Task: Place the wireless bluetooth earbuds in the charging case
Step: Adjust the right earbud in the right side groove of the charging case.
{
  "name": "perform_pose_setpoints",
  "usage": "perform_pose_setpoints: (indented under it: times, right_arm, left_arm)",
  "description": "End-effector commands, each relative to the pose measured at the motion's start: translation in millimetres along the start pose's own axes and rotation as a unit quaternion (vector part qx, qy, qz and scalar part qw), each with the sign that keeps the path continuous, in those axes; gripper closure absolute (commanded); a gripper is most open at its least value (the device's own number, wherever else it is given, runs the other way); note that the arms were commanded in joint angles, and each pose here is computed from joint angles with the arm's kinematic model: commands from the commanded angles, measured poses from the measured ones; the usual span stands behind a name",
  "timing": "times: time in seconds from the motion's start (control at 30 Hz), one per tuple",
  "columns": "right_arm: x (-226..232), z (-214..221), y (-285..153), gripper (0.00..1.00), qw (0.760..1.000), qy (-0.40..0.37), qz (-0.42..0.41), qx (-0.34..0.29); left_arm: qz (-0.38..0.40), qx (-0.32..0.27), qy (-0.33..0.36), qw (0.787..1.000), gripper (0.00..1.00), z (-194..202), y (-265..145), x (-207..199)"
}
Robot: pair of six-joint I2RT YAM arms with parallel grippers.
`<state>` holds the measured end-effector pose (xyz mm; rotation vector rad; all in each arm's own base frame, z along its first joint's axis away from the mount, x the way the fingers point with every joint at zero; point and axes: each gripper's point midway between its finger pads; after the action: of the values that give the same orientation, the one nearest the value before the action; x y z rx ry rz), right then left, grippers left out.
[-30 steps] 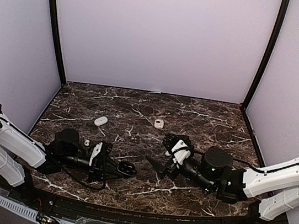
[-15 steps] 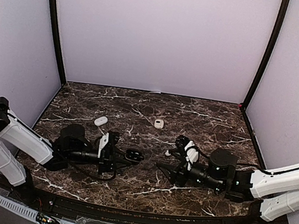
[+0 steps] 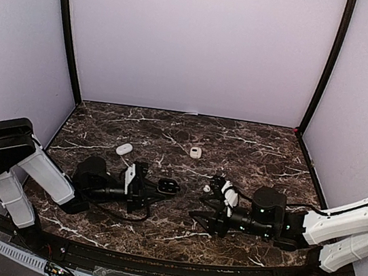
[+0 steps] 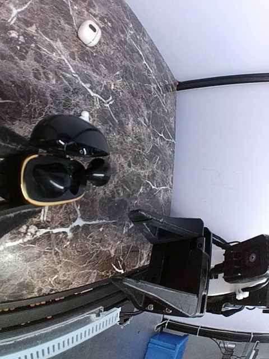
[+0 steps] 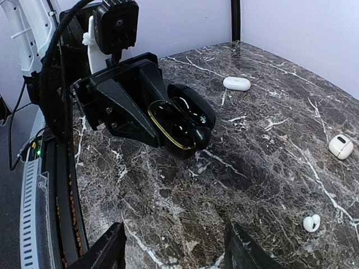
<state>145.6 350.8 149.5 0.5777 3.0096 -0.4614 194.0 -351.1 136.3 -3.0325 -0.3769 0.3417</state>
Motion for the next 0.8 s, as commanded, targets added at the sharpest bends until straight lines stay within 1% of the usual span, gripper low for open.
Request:
perform_pose_setpoints:
  times: [0.0,0.13,0.37,0.47,0.63,0.77]
  right_arm:
    - [2.9,-17.6,8.1,0.42,0.999,0.003,-0.014,-0.03]
    - [3.8,-18.6,16.1,0.47,0.999,0.007,-0.017,-0.031]
    - [6.7,-23.3,25.7,0.58,0.999,0.002,-0.026,-0.032]
    - [3.2,-24.1,24.1,0.6,0.999,0.005,-0.016,-0.034]
    - [2.0,-23.4,23.9,0.67,1.0,-0.002,-0.012,-0.028]
    - [-0.3,-24.5,26.2,0.7,1.0,-0.01,-0.005,-0.026]
  left_arm:
    - [0.007,-0.042,0.036,0.998,0.89,-13.7,-8.8,-5.5]
    - [0.007,-0.03,0.038,0.999,0.89,-12.4,-7.8,-5.8]
    - [0.007,-0.027,0.044,0.999,0.89,-11.4,-6.3,-7.1]
    - [0.012,-0.027,0.049,0.998,0.89,-11.1,-4.6,-9.5]
    - [0.018,-0.029,0.061,0.998,0.89,-10.3,-3.1,-11.7]
    - [0.027,-0.028,0.067,0.997,0.89,-9.4,-2.1,-15.4]
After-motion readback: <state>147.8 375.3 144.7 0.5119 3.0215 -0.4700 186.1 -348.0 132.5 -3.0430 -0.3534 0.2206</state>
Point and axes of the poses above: each gripper's point midway between its finger pads, its own y axis out along the fingers, its own x axis along the line the jaws close on, z = x × y, and after that the axes turned 12 degrees about -y, right-handed
